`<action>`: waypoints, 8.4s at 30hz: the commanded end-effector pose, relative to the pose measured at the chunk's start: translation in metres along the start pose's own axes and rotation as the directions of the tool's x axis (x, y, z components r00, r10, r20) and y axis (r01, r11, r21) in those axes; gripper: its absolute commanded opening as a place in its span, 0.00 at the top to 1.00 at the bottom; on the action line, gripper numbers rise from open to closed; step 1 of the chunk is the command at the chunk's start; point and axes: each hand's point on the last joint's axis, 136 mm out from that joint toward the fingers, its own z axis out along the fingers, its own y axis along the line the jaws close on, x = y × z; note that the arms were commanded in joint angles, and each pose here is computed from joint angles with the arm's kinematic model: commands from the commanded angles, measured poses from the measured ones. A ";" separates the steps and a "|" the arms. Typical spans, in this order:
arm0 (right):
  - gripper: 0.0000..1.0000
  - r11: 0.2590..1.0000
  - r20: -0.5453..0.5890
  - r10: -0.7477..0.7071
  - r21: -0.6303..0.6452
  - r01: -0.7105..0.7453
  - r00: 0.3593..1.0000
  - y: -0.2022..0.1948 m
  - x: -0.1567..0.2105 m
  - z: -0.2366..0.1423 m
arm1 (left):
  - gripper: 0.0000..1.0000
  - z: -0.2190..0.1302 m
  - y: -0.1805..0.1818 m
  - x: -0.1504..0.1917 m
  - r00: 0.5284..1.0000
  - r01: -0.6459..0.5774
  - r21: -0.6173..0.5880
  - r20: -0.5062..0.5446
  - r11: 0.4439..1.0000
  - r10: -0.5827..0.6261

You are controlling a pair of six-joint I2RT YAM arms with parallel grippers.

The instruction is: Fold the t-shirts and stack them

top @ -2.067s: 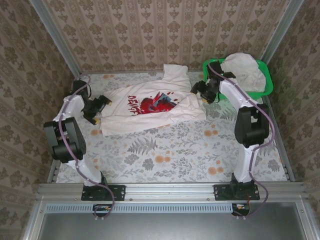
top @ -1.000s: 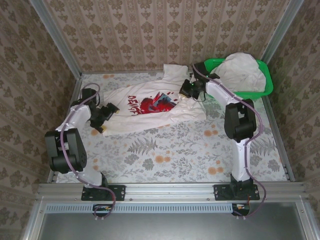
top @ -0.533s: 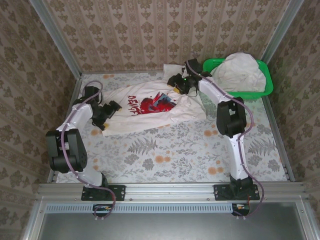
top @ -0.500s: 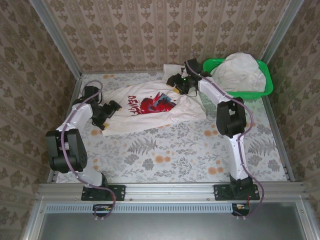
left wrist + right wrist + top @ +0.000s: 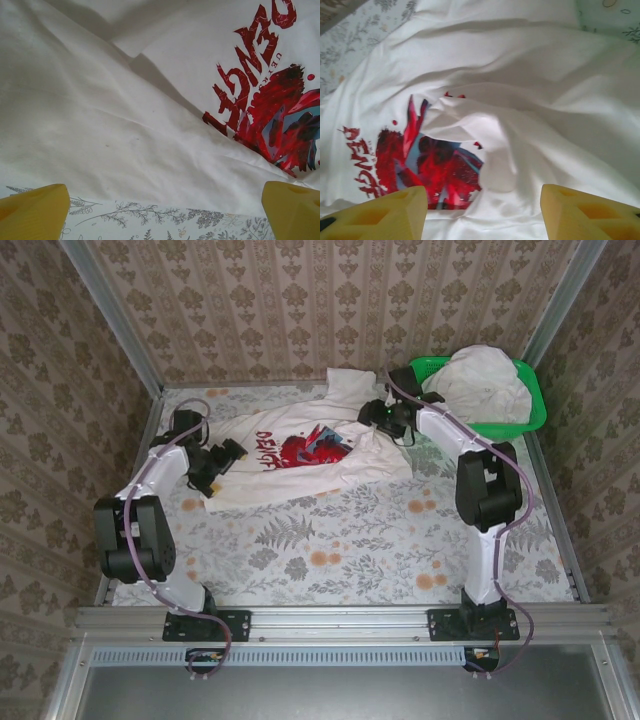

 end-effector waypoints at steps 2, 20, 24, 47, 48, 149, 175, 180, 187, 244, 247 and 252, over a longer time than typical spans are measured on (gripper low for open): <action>0.51 0.996 -0.104 -0.077 0.027 0.080 0.992 -0.008 0.019 0.024 | 0.00 -0.006 -0.005 0.000 1.000 -0.005 0.014 0.014 1.000 0.005; 0.96 0.976 -0.065 -0.012 -0.218 -0.003 0.998 0.079 0.002 0.003 | 0.00 -0.015 0.018 0.005 0.999 0.031 -0.012 0.038 0.999 -0.031; 0.93 0.956 -0.093 0.049 -0.283 -0.074 0.994 0.093 0.003 0.018 | 0.00 -0.014 0.018 0.006 0.999 0.031 -0.009 0.030 0.999 -0.030; 0.31 0.992 0.102 0.024 -0.129 -0.011 0.994 0.062 0.000 0.002 | 0.00 -0.017 0.028 -0.005 0.997 0.015 -0.010 0.080 1.000 -0.014; 0.32 0.997 0.101 0.016 -0.082 -0.008 0.995 0.045 0.006 0.000 | 0.00 -0.015 0.030 -0.006 0.996 0.016 -0.005 0.083 1.000 -0.016; 0.49 0.970 -0.028 0.060 0.236 -0.052 0.998 -0.068 0.072 -0.054 | 0.45 0.038 0.007 -0.059 0.999 0.042 -0.371 0.016 0.928 -0.039; 0.49 0.969 -0.025 0.054 0.243 -0.046 0.998 -0.062 0.063 -0.050 | 0.88 0.094 0.024 -0.074 0.995 0.062 -0.433 -0.047 0.899 -0.091; 0.50 0.952 0.012 -0.031 0.306 0.026 0.999 -0.065 0.035 -0.050 | 1.00 0.089 0.036 -0.076 0.995 0.042 -0.438 -0.058 0.898 -0.075; 0.54 0.908 0.003 -0.125 0.402 0.113 0.992 -0.077 0.000 -0.029 | 1.00 0.080 0.047 -0.082 0.997 0.011 -0.443 -0.069 0.897 -0.046; 0.64 0.845 -0.196 -0.285 0.411 0.342 0.939 -0.070 -0.021 0.089 | 1.00 0.071 0.063 -0.109 0.990 0.080 -0.355 -0.080 0.932 -0.116; 0.62 0.858 -0.162 -0.288 0.394 0.329 0.944 -0.065 -0.029 0.089 | 1.00 0.072 0.063 -0.108 0.990 0.079 -0.354 -0.080 0.932 -0.115; 0.64 0.868 -0.136 -0.285 0.384 0.316 0.949 -0.062 -0.035 0.095 | 1.00 0.074 0.064 -0.107 0.990 0.078 -0.353 -0.086 0.932 -0.116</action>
